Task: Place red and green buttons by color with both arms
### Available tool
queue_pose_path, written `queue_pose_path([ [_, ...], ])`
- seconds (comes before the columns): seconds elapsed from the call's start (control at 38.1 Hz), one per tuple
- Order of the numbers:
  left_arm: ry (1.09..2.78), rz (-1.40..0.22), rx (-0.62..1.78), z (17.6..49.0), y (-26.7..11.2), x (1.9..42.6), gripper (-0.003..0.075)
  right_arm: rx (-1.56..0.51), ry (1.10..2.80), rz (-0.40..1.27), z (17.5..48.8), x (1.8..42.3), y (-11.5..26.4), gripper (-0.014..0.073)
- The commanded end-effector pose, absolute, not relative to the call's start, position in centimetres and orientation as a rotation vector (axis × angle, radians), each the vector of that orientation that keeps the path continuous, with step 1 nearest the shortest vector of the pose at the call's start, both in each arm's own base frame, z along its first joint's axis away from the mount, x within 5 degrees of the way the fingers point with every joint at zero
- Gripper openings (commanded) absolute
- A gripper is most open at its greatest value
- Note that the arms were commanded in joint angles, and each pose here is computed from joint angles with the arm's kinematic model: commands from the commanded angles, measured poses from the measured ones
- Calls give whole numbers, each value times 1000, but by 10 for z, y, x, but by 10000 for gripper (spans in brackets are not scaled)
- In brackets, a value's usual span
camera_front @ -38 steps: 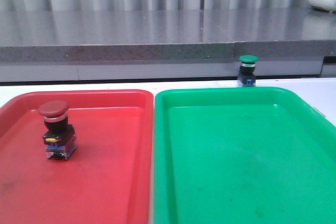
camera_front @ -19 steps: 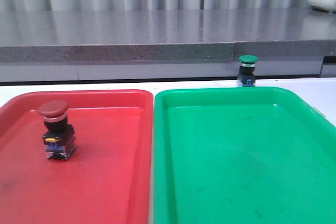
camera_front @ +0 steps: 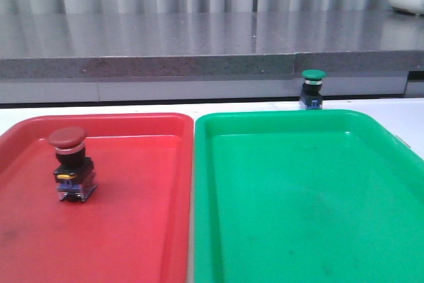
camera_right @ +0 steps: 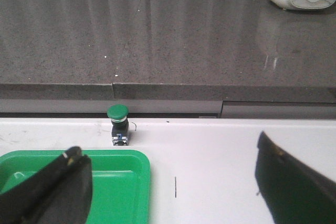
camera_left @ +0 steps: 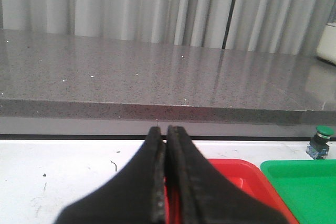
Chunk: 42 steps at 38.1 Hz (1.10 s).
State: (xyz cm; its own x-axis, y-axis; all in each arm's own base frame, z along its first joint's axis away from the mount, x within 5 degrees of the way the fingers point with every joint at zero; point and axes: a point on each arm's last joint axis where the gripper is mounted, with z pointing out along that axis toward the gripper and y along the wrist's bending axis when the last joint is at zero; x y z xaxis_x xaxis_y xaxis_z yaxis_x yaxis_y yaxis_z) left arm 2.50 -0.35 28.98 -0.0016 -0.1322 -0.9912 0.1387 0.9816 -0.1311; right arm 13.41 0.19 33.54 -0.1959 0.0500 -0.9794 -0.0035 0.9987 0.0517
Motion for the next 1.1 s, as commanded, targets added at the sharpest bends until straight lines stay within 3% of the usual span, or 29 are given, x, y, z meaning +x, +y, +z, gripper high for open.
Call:
queue_pose_path([
  [0.0, 1458, -232, -5, 305, -3, 23, -20, 28, 1685, 49, 354, 171, 3, 643],
  [0.34, 1458, -232, -5, 305, -3, 23, -20, 17, 1941, 54, 315, 303, 10, 643],
  [0.66, 1458, -232, -5, 305, -3, 23, -20, -94, 2208, 102, 274, 405, 55, 643],
  [1.08, 1458, -232, -5, 305, -3, 23, -20, -103, 2314, 123, 263, 475, 76, 643],
])
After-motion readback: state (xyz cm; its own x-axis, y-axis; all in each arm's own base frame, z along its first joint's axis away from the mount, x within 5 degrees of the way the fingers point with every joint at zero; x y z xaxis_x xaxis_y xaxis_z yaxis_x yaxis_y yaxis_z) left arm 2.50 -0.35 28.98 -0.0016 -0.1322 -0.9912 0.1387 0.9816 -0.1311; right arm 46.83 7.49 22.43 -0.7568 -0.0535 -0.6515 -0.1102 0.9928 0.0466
